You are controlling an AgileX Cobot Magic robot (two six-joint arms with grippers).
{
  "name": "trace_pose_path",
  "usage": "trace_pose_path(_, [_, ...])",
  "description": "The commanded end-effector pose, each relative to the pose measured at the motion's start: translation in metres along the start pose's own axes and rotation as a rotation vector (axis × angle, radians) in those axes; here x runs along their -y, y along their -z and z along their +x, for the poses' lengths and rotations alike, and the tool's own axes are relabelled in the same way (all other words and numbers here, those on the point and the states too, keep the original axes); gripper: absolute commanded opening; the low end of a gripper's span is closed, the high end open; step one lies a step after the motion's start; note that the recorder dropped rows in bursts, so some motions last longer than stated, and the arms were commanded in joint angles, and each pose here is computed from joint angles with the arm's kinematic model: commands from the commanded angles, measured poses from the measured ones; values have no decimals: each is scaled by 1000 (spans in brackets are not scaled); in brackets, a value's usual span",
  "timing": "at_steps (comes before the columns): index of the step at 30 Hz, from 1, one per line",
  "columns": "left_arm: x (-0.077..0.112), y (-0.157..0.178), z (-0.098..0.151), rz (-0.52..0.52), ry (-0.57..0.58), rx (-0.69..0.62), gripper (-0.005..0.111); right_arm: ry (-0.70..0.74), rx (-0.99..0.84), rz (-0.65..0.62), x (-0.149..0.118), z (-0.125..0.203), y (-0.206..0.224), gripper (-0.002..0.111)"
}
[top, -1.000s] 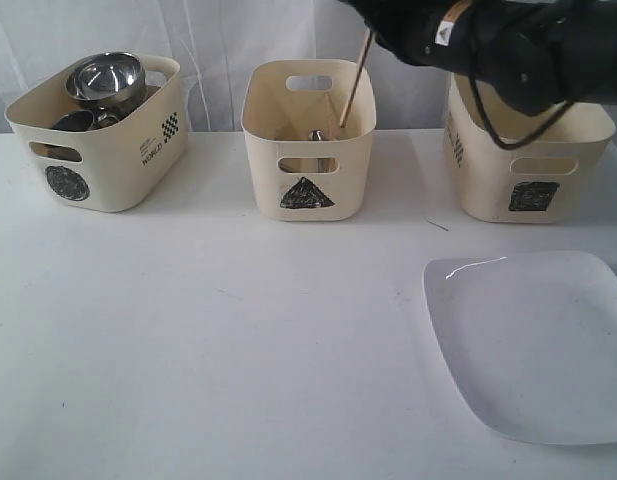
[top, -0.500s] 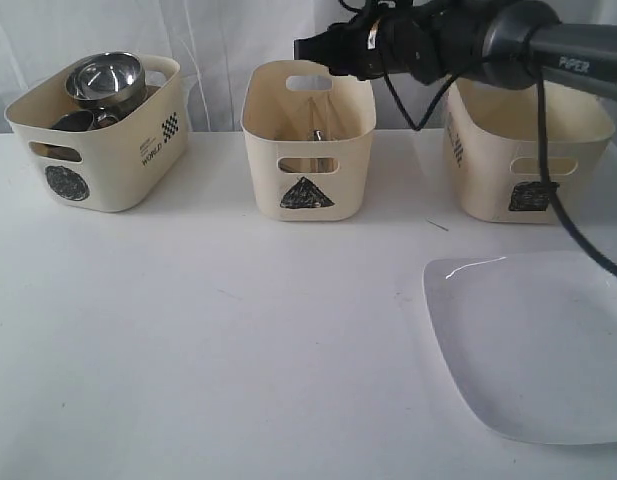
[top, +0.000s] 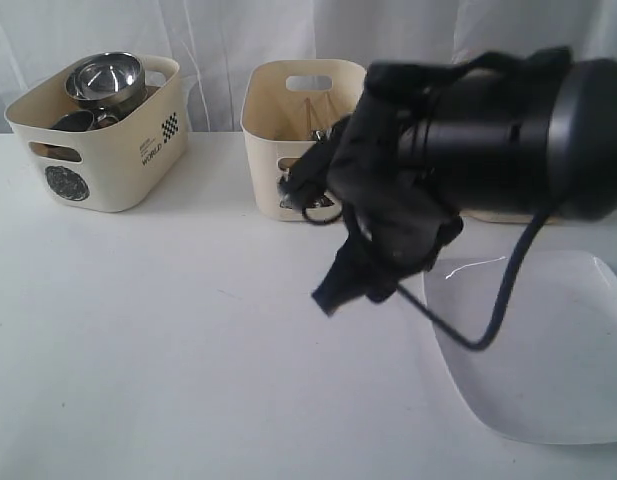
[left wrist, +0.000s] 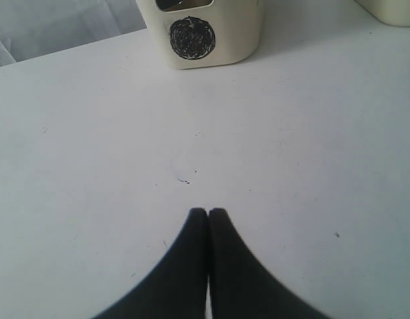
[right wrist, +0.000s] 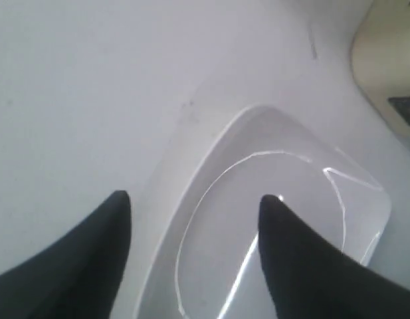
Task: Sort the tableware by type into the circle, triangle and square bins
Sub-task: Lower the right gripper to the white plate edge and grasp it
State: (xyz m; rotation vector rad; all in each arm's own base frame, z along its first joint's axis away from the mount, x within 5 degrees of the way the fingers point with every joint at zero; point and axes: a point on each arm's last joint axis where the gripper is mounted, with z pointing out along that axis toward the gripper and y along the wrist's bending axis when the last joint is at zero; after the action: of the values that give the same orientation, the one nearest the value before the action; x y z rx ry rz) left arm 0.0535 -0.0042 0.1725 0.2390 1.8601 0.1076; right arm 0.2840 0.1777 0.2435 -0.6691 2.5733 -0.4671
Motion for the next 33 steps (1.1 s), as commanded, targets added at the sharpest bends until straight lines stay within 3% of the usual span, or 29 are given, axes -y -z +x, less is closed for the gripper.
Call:
trace_pose_path(1, [0, 0, 1, -2, 10, 5, 0, 24, -94, 42, -29, 12, -14, 64])
trace_pose_path(11, [0, 0, 1, -2, 10, 5, 0, 39, -215, 267, -41, 27, -61, 64])
trace_pose_path(18, [0, 0, 1, -2, 10, 5, 0, 36, -245, 242, -53, 41, -85, 64])
trace_pose_path(30, [0, 0, 1, -2, 10, 5, 0, -33, -328, 219, -39, 77, -111, 63])
trace_pose_path(33, [0, 0, 1, -2, 10, 5, 0, -47, -329, 179, -43, 81, -113, 53])
